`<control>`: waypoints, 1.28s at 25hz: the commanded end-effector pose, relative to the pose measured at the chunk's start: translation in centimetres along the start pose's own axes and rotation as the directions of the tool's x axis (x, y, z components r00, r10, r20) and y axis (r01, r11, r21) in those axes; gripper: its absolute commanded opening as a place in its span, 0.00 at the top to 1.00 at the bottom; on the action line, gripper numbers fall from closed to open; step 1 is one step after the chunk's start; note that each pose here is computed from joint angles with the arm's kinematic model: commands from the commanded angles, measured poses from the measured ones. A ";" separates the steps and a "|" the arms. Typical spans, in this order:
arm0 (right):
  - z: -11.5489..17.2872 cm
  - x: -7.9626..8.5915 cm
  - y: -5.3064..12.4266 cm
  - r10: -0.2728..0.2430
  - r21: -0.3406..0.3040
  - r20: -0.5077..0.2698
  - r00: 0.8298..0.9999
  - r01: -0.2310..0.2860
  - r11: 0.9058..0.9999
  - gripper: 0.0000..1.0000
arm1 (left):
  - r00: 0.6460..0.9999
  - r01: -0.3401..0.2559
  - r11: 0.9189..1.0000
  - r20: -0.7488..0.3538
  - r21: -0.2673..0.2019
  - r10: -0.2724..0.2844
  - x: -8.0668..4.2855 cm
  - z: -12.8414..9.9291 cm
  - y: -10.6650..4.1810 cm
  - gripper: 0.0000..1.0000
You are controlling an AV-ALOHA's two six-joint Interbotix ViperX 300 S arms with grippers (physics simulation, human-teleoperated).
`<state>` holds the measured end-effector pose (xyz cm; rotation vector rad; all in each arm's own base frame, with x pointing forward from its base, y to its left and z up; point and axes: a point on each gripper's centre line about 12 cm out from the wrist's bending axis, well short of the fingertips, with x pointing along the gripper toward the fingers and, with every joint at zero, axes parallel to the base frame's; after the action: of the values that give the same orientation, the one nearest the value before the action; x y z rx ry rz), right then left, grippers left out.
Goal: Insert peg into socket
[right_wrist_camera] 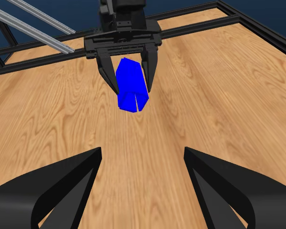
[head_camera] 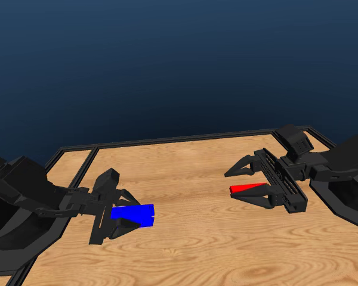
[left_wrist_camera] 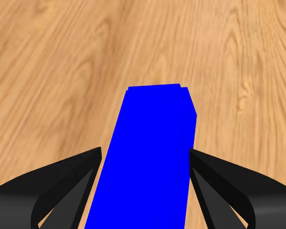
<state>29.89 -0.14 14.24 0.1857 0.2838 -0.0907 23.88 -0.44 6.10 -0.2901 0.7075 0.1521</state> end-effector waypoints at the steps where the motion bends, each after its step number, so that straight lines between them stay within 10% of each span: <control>1: -1.3 -1.3 -1.2 -0.044 0.033 -0.052 0.998 0.046 0.998 0.00 | 0.995 -0.058 0.998 -0.080 -0.024 0.056 1.6 -0.7 1.5 0.80; 2: -2.1 -1.7 -1.8 -0.062 0.050 -0.077 0.995 0.066 0.997 0.00 | 0.996 -0.052 0.999 -0.068 -0.013 0.051 1.7 -0.4 1.4 1.00; 11: -7.5 -4.8 -5.7 -0.201 0.139 -0.254 0.946 0.241 0.960 0.00 | 0.999 0.008 1.000 -0.045 0.027 -0.007 1.6 1.4 -0.7 1.00; 19: -10.1 -3.6 -5.4 -0.164 0.154 -0.343 0.925 0.228 0.961 0.00 | 0.997 0.074 0.996 0.022 0.053 -0.075 0.9 4.8 -3.2 1.00; 20: -10.2 -3.4 -5.4 -0.160 0.152 -0.343 0.926 0.223 0.963 0.29 | 0.996 0.078 0.996 0.032 0.052 -0.080 0.6 5.1 -3.3 1.00; 21: -10.4 -3.2 -5.1 -0.148 0.145 -0.349 0.925 0.209 0.967 1.00 | 0.996 0.086 0.995 0.035 0.054 -0.088 0.5 5.3 -3.6 1.00; 32: -3.7 -0.8 -2.0 -0.081 0.014 -0.279 0.957 0.088 0.996 1.00 | 0.987 0.149 0.987 0.044 0.065 -0.152 -2.0 9.8 -6.6 1.00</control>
<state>26.98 -2.12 9.25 0.2410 0.5548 -0.1945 29.26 -2.98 14.05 -0.2858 0.6498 0.0243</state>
